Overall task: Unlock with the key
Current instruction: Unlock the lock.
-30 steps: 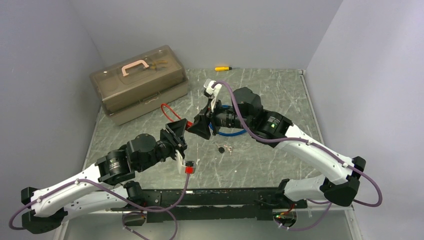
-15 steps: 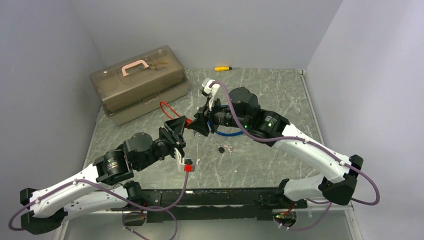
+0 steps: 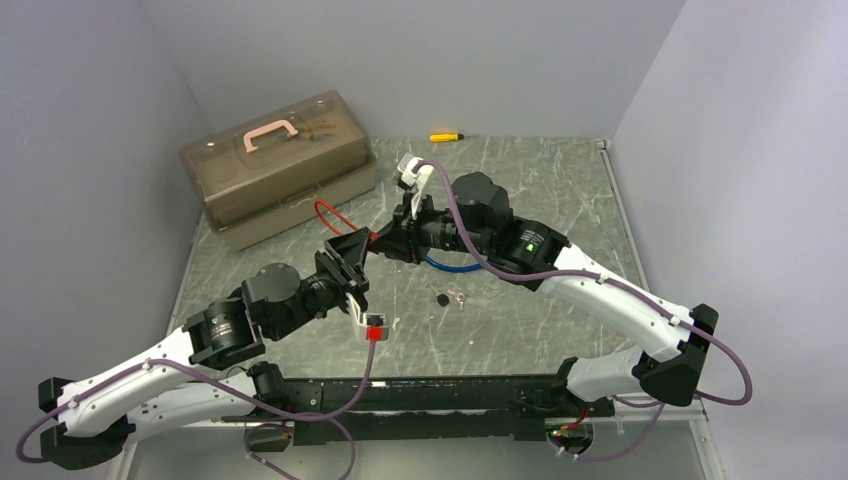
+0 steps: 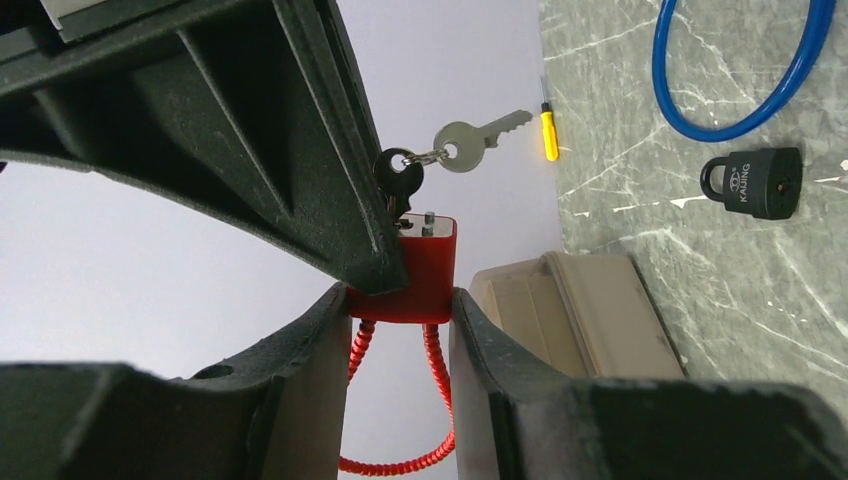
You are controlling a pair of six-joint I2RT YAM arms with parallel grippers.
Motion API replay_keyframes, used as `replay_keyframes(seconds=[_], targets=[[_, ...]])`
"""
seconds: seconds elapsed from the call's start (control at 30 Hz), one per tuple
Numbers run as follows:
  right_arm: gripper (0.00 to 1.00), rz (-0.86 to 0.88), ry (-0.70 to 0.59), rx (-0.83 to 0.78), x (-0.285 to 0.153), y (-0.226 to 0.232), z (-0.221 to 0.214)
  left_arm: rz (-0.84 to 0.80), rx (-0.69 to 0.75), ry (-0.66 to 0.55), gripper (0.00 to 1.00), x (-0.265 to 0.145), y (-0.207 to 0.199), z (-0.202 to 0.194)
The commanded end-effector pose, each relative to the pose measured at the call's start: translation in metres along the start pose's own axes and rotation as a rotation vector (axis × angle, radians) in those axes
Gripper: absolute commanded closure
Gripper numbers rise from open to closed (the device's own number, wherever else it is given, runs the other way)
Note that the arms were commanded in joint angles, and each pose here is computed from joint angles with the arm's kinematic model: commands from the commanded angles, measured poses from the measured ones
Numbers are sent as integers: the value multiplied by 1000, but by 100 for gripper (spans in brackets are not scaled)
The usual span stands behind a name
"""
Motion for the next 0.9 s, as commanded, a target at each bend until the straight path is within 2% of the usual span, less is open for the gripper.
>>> replay_keyframes(seconds=[0.0,0.07,0.17,0.2,0.3,0.33,0.5,0.73,0.87], targets=[[94,30,-100,-45,-1,6,24,117,-69,-44,92,-10,39,4],[100,36,-92,-54,-4,6,18,106,-120,-50,77,-11,38,5],[100,50,-85,-74,-10,8,13,71,-188,-62,63,-13,36,5],[100,55,-75,-81,-12,9,10,62,-222,-69,55,-14,37,6],[100,59,-35,-104,-17,9,0,-4,-352,-107,7,-18,34,11],[100,63,-16,-113,-19,9,-4,-54,-418,-119,1,-21,28,14],[100,89,18,-168,-29,13,-7,-203,-633,-167,1,-37,25,28],[100,198,55,-211,-35,32,-5,-467,-788,-223,1,-46,-16,50],[100,231,85,-233,-34,39,-7,-506,-871,-222,1,-40,-10,48]])
Point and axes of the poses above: each gripper's point midway between its finger pads, its own x axis out along the fingers, its own y axis along the line the jaws close on, z = x × y, the point moved 1 cm from there along -x, back along the fingers, and after that the axes turned 6 degrees about x, right-handed, at the moved point
